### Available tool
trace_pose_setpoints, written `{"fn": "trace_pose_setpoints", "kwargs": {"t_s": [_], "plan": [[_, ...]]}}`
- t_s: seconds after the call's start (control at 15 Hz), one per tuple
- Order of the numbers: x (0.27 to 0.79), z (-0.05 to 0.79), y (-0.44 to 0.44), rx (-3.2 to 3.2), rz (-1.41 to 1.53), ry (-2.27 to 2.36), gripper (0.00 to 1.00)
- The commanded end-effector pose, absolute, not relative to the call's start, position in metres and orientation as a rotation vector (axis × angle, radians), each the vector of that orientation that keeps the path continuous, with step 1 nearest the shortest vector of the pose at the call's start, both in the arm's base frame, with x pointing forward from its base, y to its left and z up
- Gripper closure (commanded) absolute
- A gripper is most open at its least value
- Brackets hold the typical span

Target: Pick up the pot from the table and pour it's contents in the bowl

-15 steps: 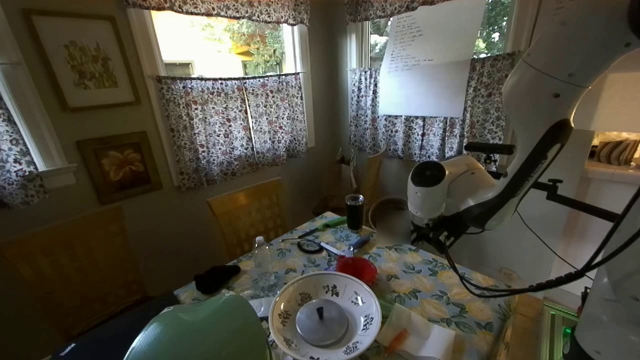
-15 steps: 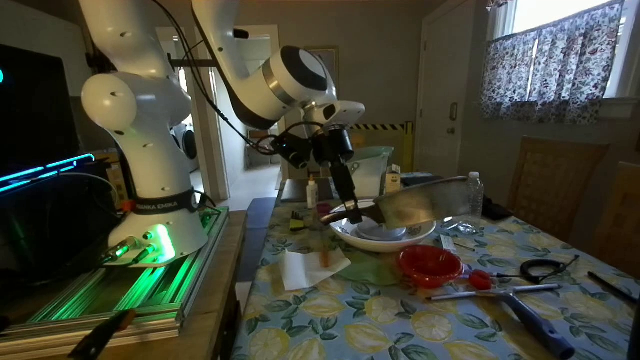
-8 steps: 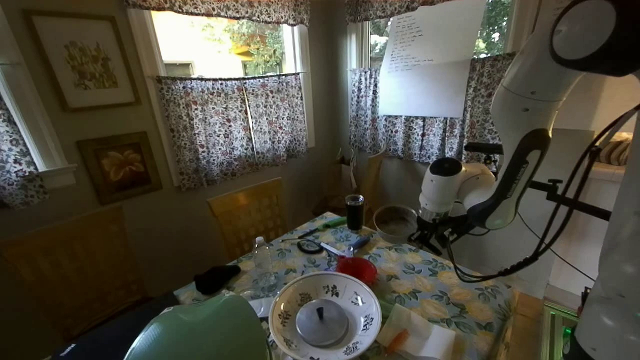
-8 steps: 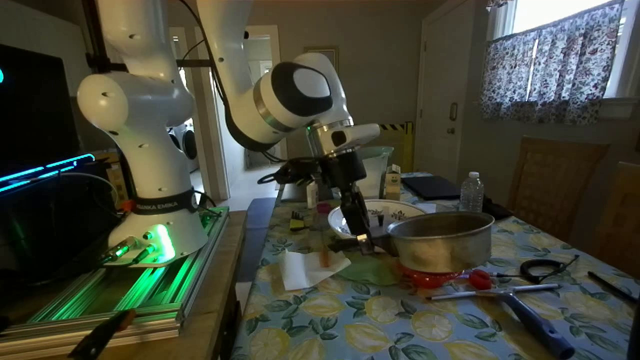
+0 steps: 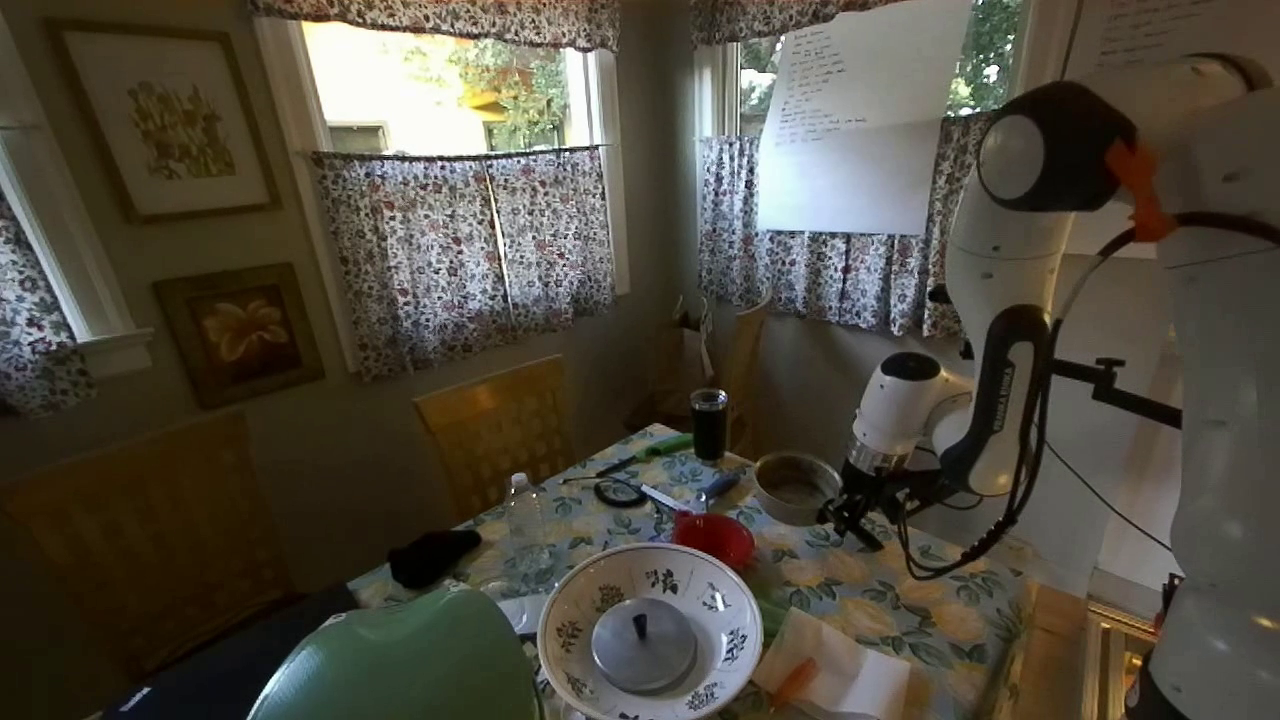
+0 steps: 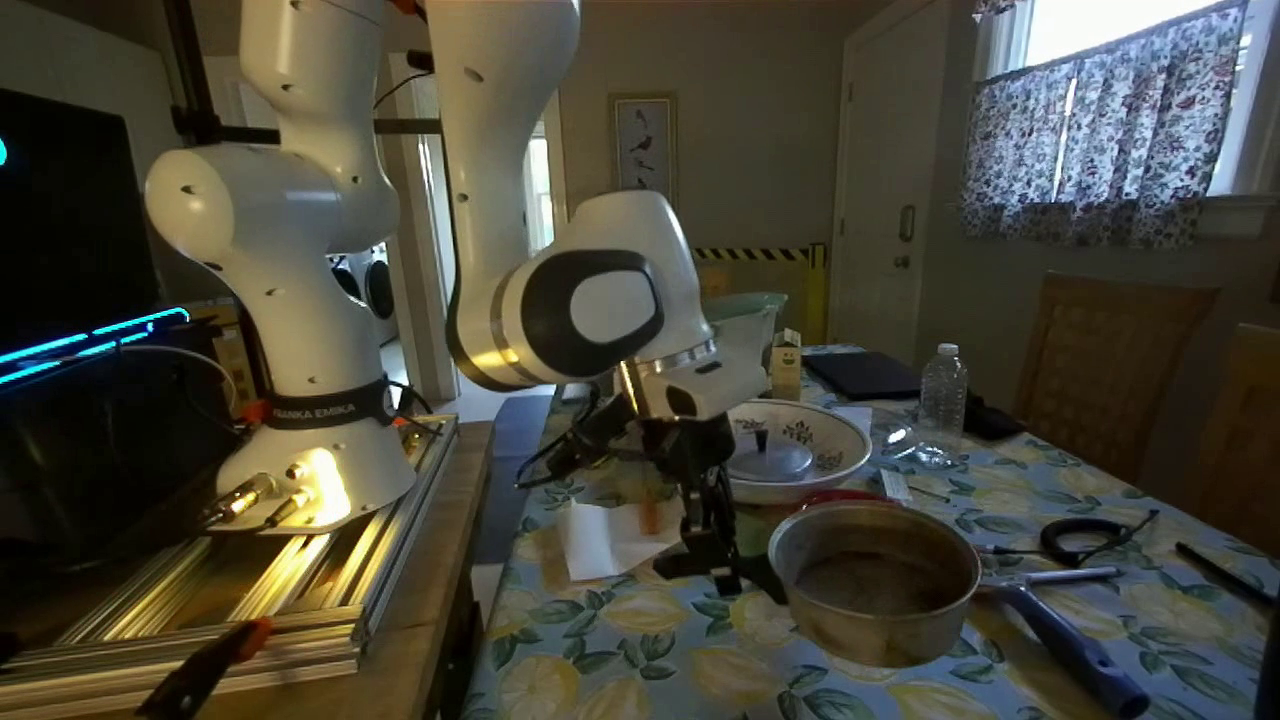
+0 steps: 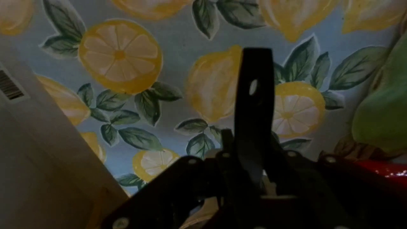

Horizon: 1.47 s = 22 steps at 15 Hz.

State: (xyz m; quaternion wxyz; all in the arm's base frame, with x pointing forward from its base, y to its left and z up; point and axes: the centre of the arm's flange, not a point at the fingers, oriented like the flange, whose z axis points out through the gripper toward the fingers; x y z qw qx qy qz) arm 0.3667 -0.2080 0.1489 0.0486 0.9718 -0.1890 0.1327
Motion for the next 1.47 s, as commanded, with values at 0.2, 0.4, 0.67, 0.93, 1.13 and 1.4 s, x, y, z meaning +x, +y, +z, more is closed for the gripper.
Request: {"fn": "trace_pose_setpoints", "kwargs": {"t_s": [0.2,0.4,0.67,0.93,1.13,1.4], "plan": [[0.39,0.134,-0.254,3.018,0.413,-0.647,0.94],[0.398,0.134,-0.26,3.024,0.454,-0.662,0.94],[0.407,0.145,-0.267,3.01,0.508,-0.659,0.94],[0.416,0.148,-0.266,3.005,0.505,-0.632,0.94],[0.421,0.146,-0.261,3.0,0.474,-0.599,0.94],[0.427,0.139,-0.259,2.996,0.427,-0.553,0.94]]}}
